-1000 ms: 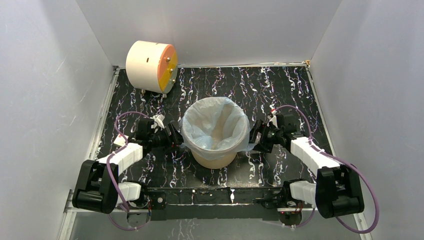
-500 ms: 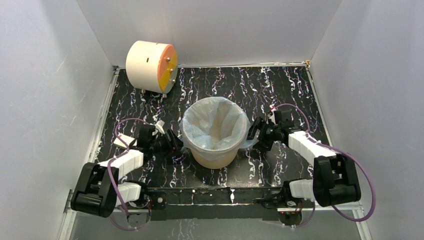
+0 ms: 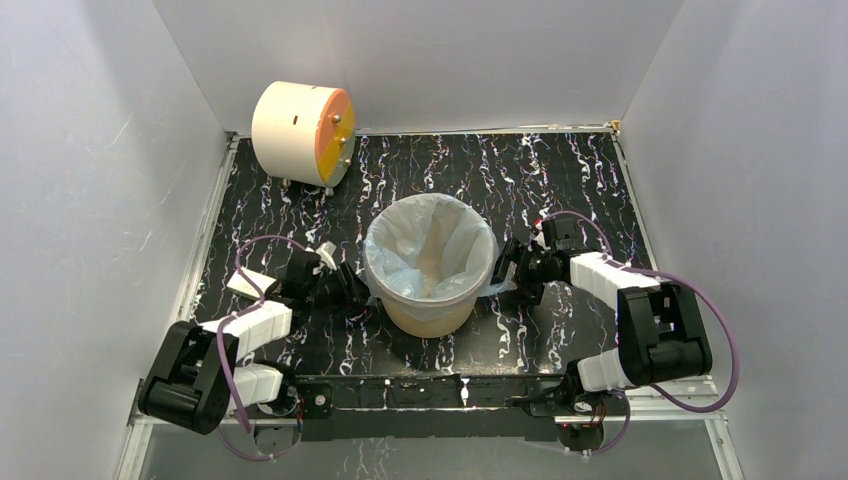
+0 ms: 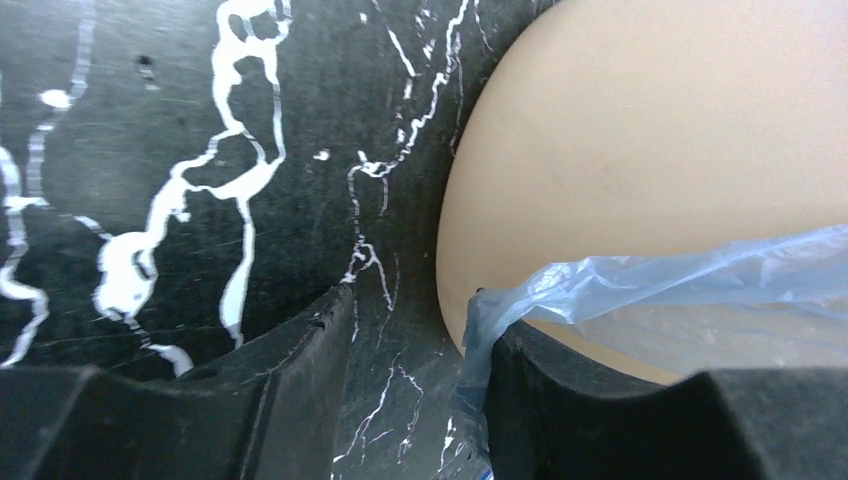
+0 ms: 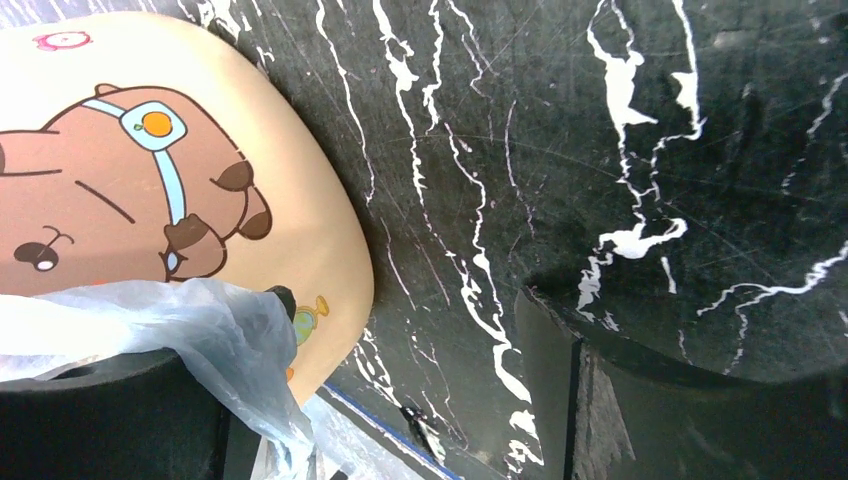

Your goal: Put the trash bags into the trash bin

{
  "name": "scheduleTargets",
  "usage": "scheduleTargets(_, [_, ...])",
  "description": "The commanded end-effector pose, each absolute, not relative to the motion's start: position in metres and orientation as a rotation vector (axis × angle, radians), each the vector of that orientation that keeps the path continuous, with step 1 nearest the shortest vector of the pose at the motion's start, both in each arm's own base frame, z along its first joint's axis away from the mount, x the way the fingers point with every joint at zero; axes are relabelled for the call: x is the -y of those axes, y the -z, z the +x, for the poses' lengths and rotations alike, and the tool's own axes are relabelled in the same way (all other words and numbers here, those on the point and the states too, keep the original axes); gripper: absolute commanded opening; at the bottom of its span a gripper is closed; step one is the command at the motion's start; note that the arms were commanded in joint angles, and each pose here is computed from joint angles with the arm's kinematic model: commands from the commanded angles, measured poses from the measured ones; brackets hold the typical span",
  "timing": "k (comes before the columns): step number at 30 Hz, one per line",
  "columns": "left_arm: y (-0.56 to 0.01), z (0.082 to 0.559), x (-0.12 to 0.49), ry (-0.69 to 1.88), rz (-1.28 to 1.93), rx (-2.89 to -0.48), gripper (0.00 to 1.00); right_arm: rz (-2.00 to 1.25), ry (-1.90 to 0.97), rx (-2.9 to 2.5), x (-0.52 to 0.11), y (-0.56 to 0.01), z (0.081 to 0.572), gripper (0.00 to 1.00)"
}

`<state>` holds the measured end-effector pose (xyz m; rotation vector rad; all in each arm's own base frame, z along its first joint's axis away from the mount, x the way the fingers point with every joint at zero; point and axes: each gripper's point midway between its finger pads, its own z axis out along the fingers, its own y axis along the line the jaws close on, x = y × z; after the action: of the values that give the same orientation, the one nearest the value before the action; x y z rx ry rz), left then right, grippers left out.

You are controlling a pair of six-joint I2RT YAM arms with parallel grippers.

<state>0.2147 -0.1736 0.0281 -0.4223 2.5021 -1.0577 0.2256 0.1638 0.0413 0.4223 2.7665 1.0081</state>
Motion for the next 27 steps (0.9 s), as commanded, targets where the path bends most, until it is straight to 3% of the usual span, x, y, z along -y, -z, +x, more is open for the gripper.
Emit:
scheduleTargets(1, [-0.008, 0.2, 0.177, 0.956, -0.367, -2.574, 0.44, 0.388, -0.871, -2.764, -0.153, -0.04, 0.24, 0.91])
scheduleTargets(11, [-0.004, 0.201, 0.168, 0.854, -0.397, -2.544, 0.42, 0.384, -0.671, -2.716, -0.132, -0.05, 0.258, 0.93])
scheduleTargets(15, [-0.005, 0.203, 0.161, 0.8, -0.375, -2.526, 0.39, 0.272, -0.802, -2.685, -0.145, -0.061, 0.251, 0.9])
scheduleTargets(16, [-0.003, 0.203, 0.159, 0.778, -0.368, -2.536, 0.39, 0.23, -0.865, -2.693, -0.152, -0.064, 0.246, 0.88])
scheduleTargets(18, [0.001, 0.201, 0.156, 0.745, -0.35, -2.567, 0.39, 0.181, -0.946, -2.734, -0.163, -0.063, 0.235, 0.75])
scheduleTargets(24, [-0.01, 0.207, 0.168, 0.821, -0.313, -2.547, 0.4, 0.198, -0.943, -2.788, -0.175, -0.04, 0.217, 0.61])
scheduleTargets(26, [-0.018, 0.211, 0.171, 0.842, -0.302, -2.521, 0.41, 0.251, -0.927, -2.767, -0.174, -0.03, 0.219, 0.47])
scheduleTargets(27, [-0.022, 0.212, 0.17, 0.841, -0.299, -2.511, 0.42, 0.309, -0.899, -2.782, -0.171, -0.023, 0.219, 0.45])
